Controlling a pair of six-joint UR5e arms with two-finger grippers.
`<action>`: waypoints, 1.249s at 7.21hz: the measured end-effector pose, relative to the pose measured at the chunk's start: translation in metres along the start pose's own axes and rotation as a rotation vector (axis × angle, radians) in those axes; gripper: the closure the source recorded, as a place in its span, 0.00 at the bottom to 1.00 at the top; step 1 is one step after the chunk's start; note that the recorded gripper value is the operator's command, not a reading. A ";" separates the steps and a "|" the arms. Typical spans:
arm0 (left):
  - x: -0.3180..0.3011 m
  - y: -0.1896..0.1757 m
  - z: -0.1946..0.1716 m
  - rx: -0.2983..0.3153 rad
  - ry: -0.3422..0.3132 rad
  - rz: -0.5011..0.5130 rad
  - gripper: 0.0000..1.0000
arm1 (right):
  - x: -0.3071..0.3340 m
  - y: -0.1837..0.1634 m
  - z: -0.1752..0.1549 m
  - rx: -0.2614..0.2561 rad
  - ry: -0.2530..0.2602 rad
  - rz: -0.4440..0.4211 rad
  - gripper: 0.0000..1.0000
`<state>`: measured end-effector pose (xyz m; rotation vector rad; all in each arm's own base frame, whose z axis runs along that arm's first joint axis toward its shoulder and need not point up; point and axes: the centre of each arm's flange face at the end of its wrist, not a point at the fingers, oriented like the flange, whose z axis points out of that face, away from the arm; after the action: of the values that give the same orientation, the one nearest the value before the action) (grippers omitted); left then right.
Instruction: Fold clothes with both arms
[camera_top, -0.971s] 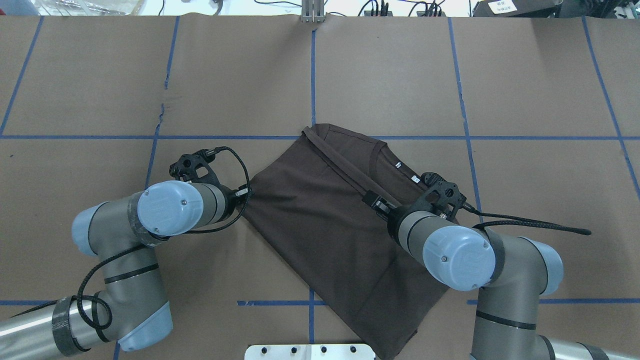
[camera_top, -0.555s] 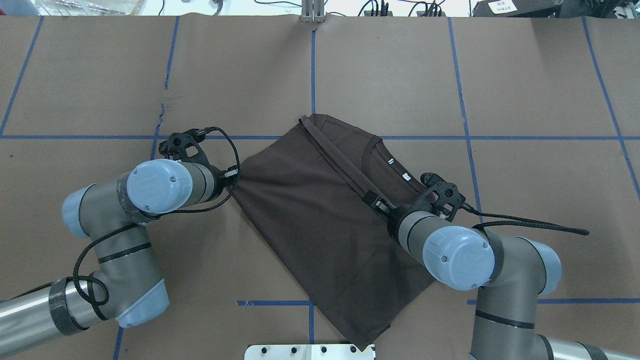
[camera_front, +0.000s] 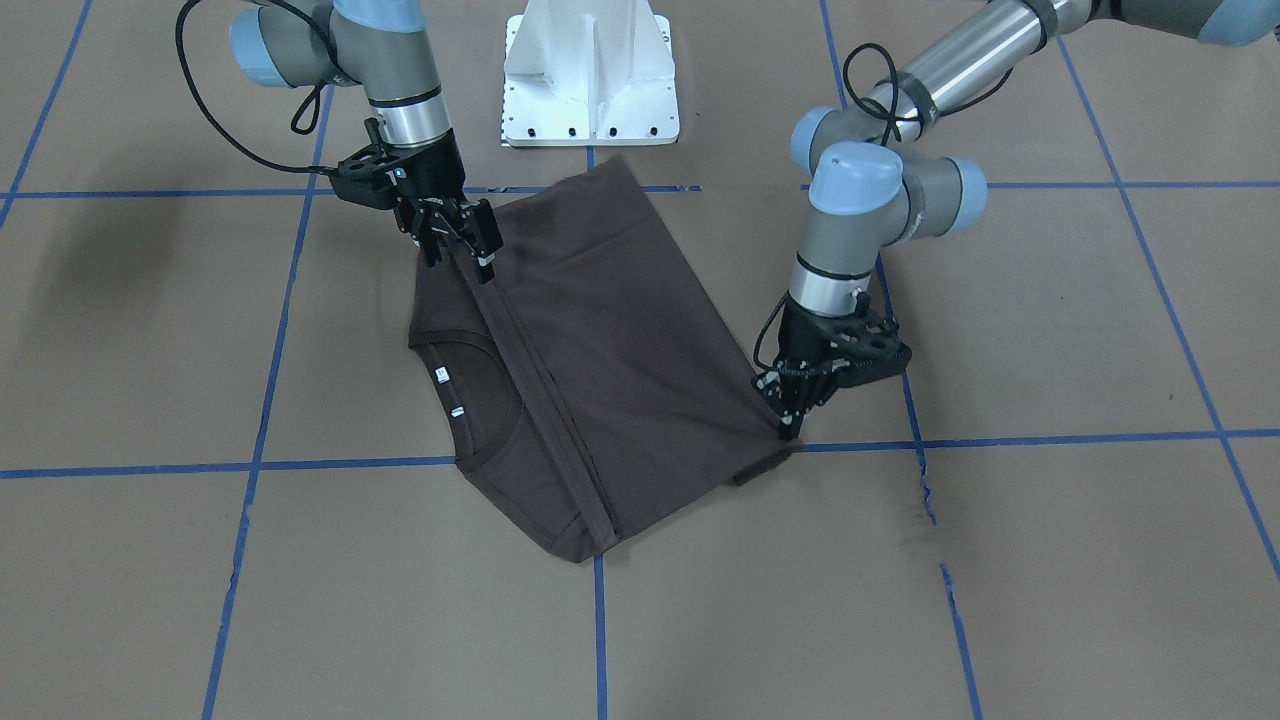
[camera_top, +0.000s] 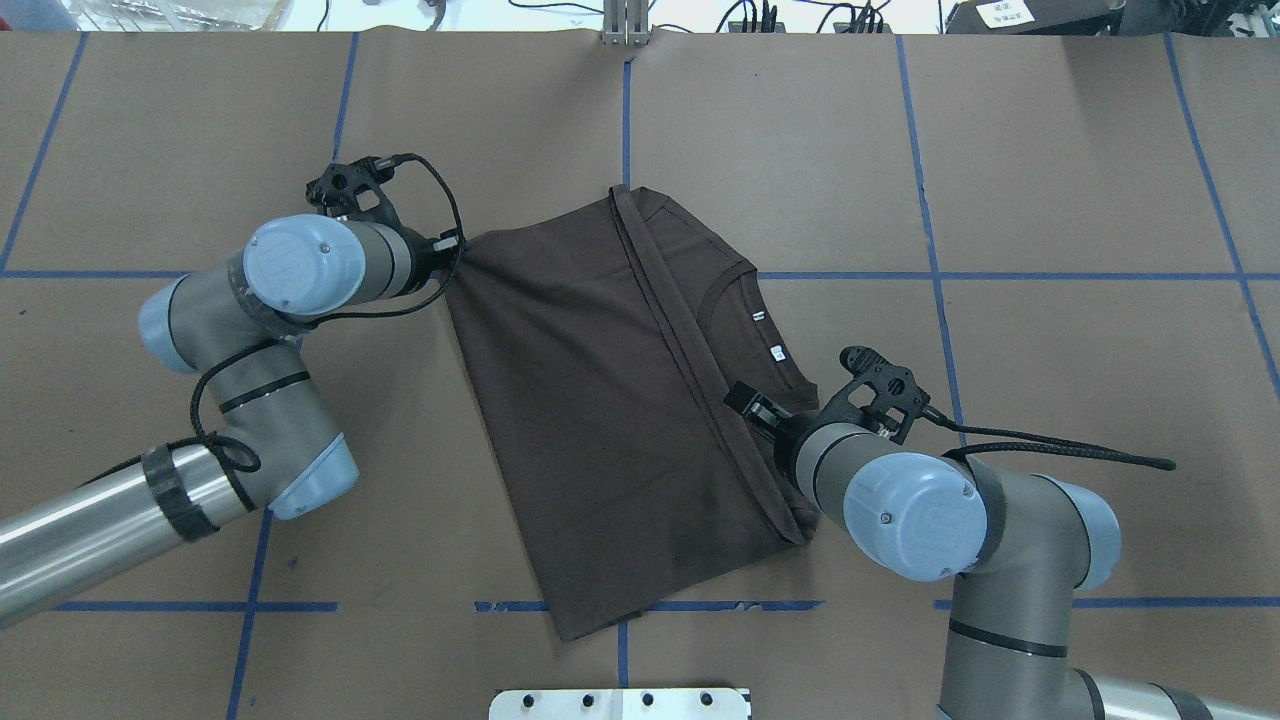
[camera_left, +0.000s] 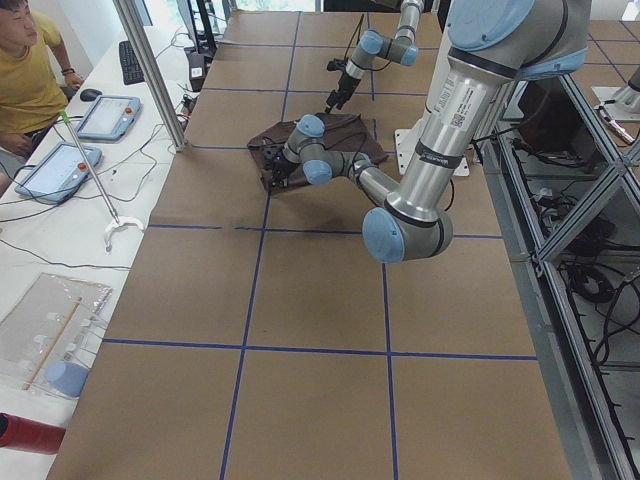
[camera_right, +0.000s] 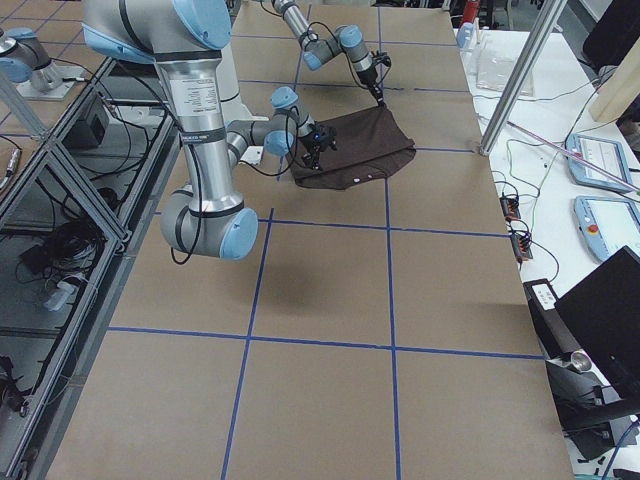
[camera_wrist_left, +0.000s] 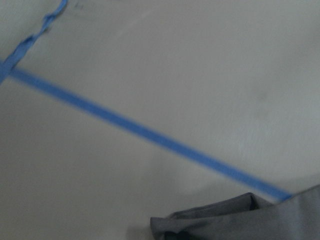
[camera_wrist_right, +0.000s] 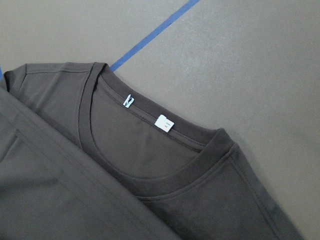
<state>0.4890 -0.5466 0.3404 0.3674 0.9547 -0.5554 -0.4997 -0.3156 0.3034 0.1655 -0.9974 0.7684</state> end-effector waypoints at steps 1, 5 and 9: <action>0.022 -0.029 0.020 0.034 0.023 0.025 1.00 | -0.003 0.002 0.001 0.001 -0.002 0.000 0.00; 0.064 -0.100 0.057 0.145 0.032 0.118 0.81 | -0.041 0.017 0.009 0.036 -0.060 0.001 0.00; 0.057 -0.072 0.011 0.031 0.383 0.071 0.00 | -0.096 0.040 0.010 0.081 -0.144 -0.011 0.01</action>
<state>0.4795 -0.6258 0.2947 0.5462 1.2959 -0.4428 -0.5623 -0.3397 0.2239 0.2988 -1.1012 0.7959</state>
